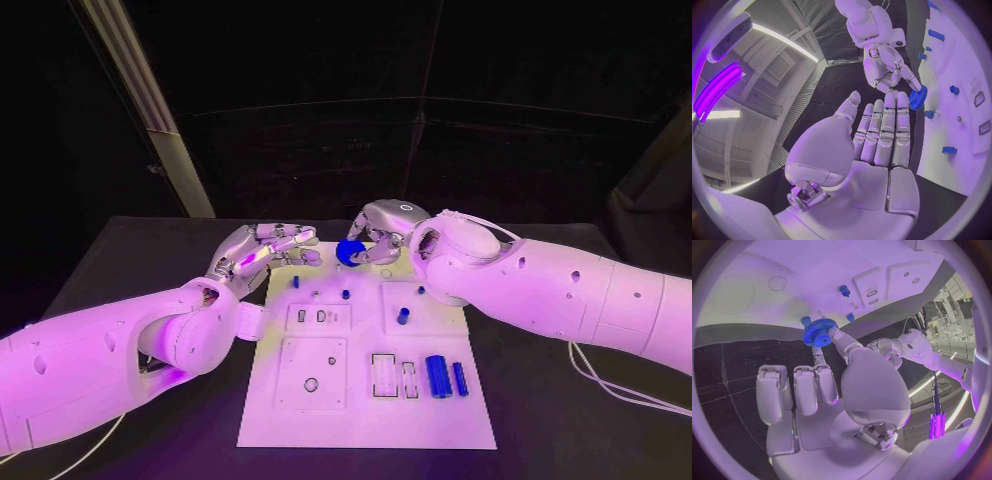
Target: Assemble the parts on the task board
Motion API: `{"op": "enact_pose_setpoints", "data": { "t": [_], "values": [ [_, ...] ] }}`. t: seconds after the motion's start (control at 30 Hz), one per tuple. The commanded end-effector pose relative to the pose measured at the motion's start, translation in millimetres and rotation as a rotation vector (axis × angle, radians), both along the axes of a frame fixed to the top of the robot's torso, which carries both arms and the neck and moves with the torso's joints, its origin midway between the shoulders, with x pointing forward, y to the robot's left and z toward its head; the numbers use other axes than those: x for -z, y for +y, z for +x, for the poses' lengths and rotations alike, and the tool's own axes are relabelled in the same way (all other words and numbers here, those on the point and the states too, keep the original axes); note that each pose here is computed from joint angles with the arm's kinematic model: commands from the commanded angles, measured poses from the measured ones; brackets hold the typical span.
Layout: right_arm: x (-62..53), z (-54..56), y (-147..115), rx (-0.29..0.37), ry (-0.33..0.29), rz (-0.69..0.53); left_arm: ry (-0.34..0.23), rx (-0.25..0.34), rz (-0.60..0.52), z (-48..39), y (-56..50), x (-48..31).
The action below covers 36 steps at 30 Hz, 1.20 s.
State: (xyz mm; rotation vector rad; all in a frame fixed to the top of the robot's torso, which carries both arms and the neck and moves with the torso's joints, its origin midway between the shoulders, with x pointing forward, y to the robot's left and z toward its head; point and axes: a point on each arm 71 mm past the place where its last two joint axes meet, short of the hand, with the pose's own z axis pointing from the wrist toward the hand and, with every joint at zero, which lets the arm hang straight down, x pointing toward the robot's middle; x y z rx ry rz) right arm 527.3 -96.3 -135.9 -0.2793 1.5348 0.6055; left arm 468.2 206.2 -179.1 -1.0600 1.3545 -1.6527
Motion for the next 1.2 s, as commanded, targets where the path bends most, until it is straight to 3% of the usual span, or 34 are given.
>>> {"op": "enact_pose_setpoints", "data": {
  "t": [0.03,0.23,0.43,1.2],
  "values": [
    [1.5,0.3,7.1,0.009,-0.024,-0.019,-0.008,0.008,-0.008,-0.4,-0.9,-1.8],
    [16.4,-1.0,20.5,0.002,0.005,-0.056,-0.008,0.008,-0.008,-0.2,-0.9,-1.8],
    [23.5,1.6,23.1,0.019,0.015,-0.076,-0.009,0.008,-0.008,-0.3,-1.1,-1.9],
    [27.8,7.2,31.5,0.035,0.005,-0.089,-0.006,0.012,-0.009,-0.3,-2.2,-1.7]
  ]
}}
